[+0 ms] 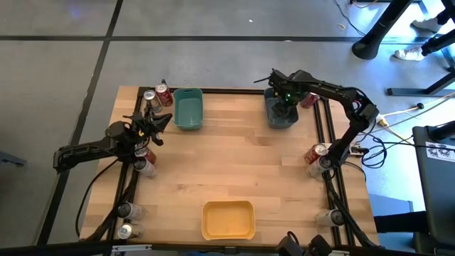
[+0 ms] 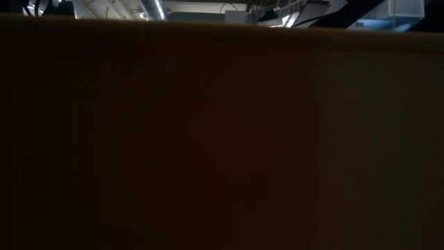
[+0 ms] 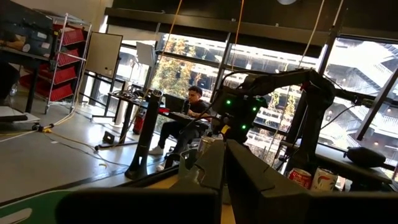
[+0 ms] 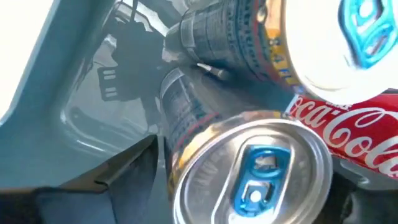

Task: Sort soda cans
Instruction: Put the bottom right blue soda can into the blue bin, then put the top blue soda can into the blue bin

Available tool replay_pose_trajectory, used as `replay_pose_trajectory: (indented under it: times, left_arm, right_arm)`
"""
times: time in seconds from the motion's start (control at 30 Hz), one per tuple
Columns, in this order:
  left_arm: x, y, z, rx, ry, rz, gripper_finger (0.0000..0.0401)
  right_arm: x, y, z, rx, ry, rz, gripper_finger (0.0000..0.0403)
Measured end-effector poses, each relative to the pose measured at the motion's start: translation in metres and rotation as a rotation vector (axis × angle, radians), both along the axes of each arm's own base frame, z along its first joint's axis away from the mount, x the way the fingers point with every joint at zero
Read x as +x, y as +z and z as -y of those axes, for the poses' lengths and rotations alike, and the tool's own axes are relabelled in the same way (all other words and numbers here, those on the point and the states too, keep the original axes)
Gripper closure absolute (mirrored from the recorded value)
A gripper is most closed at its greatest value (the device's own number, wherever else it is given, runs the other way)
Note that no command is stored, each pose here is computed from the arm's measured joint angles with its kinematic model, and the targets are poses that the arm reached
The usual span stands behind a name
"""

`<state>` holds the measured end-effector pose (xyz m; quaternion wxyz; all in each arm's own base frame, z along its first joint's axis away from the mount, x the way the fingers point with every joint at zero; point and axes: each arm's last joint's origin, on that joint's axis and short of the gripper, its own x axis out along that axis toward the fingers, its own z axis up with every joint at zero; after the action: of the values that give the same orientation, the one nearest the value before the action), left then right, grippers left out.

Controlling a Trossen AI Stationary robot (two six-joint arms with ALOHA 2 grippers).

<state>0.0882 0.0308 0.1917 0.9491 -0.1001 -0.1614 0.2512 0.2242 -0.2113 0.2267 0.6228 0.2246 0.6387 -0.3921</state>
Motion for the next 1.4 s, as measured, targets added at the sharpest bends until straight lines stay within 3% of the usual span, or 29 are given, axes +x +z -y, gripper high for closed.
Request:
replay_pose_trajectory:
  times: [0.4, 0.6, 0.8, 0.93, 1.1, 1.27, 1.4]
  left_arm:
    - [0.000, 0.000, 0.000, 0.000, 0.000, 0.000, 0.0393]
    - [0.000, 0.000, 0.000, 0.047, 0.015, -0.029, 0.0393]
    - [-0.001, 0.002, -0.001, 0.095, 0.070, -0.059, 0.0381]
    - [-0.005, 0.015, 0.000, 0.098, 0.081, -0.023, 0.0328]
    - [-0.006, 0.043, -0.002, 0.069, 0.136, -0.086, 0.0228]
    - [0.003, 0.083, -0.008, -0.041, 0.257, -0.271, 0.0145]
    - [0.021, 0.120, -0.018, -0.135, 0.316, -0.461, 0.0108]
  right_arm:
    - [-0.018, 0.044, -0.020, -0.063, -0.021, 0.101, 0.0082]
    - [-0.037, 0.090, -0.039, -0.129, -0.015, 0.222, 0.0082]
    - [-0.047, 0.135, -0.073, -0.255, 0.072, 0.405, 0.0081]
    - [-0.046, 0.151, -0.096, -0.323, 0.163, 0.513, 0.0081]
    - [-0.036, 0.160, -0.116, -0.427, 0.249, 0.546, 0.0081]
    - [-0.026, 0.157, -0.124, -0.513, 0.307, 0.537, 0.0081]
    - [-0.020, 0.147, -0.124, -0.520, 0.339, 0.541, 0.0081]
